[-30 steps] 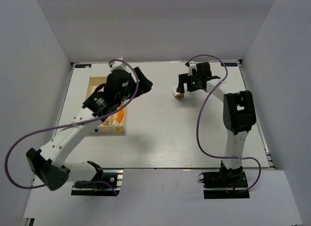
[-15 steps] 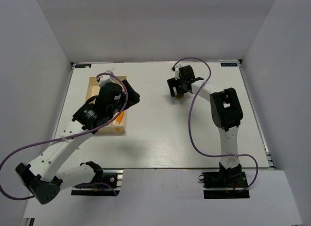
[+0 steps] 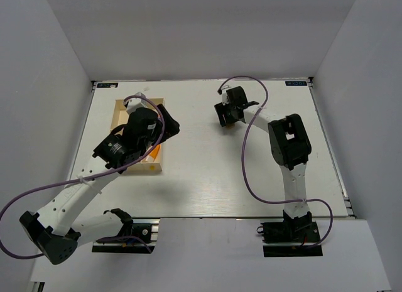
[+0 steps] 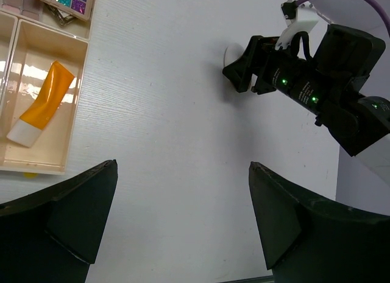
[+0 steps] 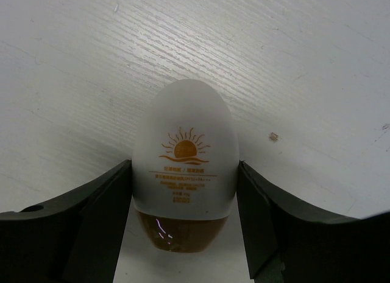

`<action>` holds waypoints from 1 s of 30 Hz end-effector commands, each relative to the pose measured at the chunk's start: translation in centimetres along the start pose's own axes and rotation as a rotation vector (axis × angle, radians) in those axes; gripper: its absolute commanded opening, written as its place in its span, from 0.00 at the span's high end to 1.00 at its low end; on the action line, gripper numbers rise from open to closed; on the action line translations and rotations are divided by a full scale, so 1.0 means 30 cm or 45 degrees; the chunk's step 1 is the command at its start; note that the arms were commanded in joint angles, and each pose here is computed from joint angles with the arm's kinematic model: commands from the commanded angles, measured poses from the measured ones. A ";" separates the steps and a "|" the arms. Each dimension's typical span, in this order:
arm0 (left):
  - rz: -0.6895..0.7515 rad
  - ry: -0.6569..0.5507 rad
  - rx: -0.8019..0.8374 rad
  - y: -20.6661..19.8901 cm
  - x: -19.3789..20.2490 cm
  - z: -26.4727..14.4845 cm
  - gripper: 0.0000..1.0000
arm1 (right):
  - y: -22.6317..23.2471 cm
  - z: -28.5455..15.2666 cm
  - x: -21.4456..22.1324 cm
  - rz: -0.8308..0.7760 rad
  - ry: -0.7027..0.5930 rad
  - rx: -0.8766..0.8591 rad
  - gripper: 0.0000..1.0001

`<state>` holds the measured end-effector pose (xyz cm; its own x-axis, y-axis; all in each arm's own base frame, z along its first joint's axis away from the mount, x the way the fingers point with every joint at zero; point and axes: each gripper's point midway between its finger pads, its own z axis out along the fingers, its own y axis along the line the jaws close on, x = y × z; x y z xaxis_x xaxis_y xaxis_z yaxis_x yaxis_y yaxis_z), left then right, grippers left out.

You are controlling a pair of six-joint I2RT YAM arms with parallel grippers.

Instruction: Organize the makeup

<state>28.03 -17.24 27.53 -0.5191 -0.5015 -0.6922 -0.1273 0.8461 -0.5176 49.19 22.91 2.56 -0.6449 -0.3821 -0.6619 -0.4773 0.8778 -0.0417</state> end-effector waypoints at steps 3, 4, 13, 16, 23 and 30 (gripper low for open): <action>-0.040 -0.077 0.022 0.006 -0.055 -0.059 0.02 | 0.021 -0.072 -0.060 -0.100 -0.058 -0.057 0.85; -0.042 -0.084 0.028 0.005 -0.060 -0.064 0.02 | 0.084 -0.096 -0.072 -0.119 -0.071 -0.197 0.86; -0.089 -0.251 0.231 -0.057 -0.172 -0.178 0.02 | 0.554 -0.518 -0.278 -0.418 -0.378 -1.008 0.92; -0.089 -0.273 0.289 -0.079 -0.187 -0.210 0.02 | 0.685 -0.589 -0.299 -0.495 -0.427 -1.175 0.93; -0.100 -0.286 0.342 -0.085 -0.206 -0.265 0.02 | 1.001 -0.573 -0.304 -0.581 -0.439 -1.348 0.92; -0.143 -0.305 0.368 -0.044 -0.199 -0.317 0.02 | 1.194 -0.477 -0.330 -0.520 -0.505 -1.275 0.91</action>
<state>24.17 -14.00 36.70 -0.3030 -0.6340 -0.7116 0.0678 0.7304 -0.6796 27.90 51.81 15.95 -0.2040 -0.4038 -0.8918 -0.9704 -0.0370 0.2388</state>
